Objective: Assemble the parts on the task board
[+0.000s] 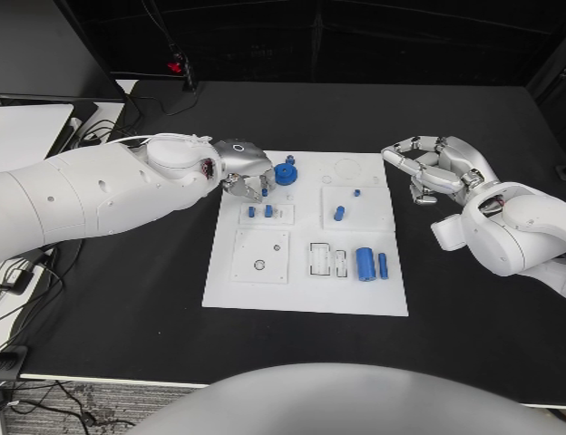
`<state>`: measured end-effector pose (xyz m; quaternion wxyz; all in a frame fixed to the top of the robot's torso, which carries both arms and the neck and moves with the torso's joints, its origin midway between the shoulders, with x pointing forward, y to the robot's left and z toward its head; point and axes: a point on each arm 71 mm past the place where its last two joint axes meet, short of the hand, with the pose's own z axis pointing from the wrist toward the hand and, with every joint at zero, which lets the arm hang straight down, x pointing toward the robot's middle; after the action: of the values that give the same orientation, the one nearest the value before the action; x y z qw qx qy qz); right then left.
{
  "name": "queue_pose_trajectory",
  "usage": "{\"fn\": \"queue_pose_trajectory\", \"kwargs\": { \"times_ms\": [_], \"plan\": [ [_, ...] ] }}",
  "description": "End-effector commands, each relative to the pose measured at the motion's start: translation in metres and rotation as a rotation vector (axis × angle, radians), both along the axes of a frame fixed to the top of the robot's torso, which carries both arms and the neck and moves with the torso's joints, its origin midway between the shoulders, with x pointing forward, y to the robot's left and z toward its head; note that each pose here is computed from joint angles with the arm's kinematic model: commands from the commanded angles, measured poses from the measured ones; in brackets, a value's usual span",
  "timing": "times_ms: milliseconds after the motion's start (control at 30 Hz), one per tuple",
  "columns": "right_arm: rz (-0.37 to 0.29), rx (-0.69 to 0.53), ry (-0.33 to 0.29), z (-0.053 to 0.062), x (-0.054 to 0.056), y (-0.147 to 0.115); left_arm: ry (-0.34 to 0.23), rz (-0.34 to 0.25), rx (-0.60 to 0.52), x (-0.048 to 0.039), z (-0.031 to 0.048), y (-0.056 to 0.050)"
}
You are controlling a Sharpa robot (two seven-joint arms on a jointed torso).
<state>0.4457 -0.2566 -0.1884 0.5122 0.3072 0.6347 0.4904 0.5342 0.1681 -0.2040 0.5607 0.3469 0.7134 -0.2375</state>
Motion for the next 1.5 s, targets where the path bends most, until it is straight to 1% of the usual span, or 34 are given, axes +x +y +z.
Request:
{"fn": "queue_pose_trajectory", "kwargs": {
  "times_ms": [33, 200, 333, 467, 600, 633, 900, 967, 1033, 1100, 1200, 1333, 1400, 1500],
  "plan": [
    [0.009, 0.002, -0.005, 0.001, 0.0, 0.001, -0.001, 0.011, 0.006, 0.0012, 0.0009, 0.001],
    [0.01, 0.002, -0.004, 0.001, 0.0, 0.002, -0.021, 0.014, -0.006, 0.0019, 0.0025, 0.001],
    [0.01, 0.002, -0.003, 0.001, 0.0, 0.002, -0.051, 0.026, -0.024, 0.0028, 0.0048, 0.002],
    [0.01, 0.002, -0.003, 0.001, 0.0, 0.002, -0.084, 0.045, -0.043, 0.0041, 0.0074, 0.006],
    [0.009, 0.002, -0.005, 0.001, 0.0, 0.001, -0.112, 0.066, -0.059, 0.0045, 0.0098, 0.015],
    [0.009, 0.002, -0.006, 0.001, 0.0, 0.001, -0.113, 0.067, -0.059, 0.0045, 0.0099, 0.015],
    [0.007, 0.0, -0.01, 0.001, 0.0, 0.001, -0.125, 0.106, -0.061, 0.0015, 0.013, 0.038],
    [0.005, -0.008, -0.007, 0.001, 0.0, -0.001, -0.125, 0.124, -0.073, -0.0003, 0.0158, 0.047],
    [0.005, -0.018, -0.006, 0.001, 0.0, -0.002, -0.115, 0.146, -0.107, -0.0012, 0.0188, 0.053],
    [0.006, -0.031, -0.004, 0.002, 0.0, -0.004, -0.092, 0.174, -0.165, -0.0016, 0.022, 0.059],
    [0.014, -0.053, -0.005, 0.006, 0.001, -0.007, -0.03, 0.236, -0.282, -0.0012, 0.0263, 0.066],
    [0.031, -0.089, 0.001, 0.012, 0.006, -0.008, 0.042, 0.304, -0.44, -0.0007, 0.0309, 0.073],
    [0.045, -0.123, -0.006, 0.016, 0.009, -0.009, 0.064, 0.331, -0.522, -0.0015, 0.0337, 0.076],
    [0.067, -0.186, -0.04, 0.021, 0.013, -0.008, 0.082, 0.349, -0.629, -0.0038, 0.0378, 0.077]
  ]
}}
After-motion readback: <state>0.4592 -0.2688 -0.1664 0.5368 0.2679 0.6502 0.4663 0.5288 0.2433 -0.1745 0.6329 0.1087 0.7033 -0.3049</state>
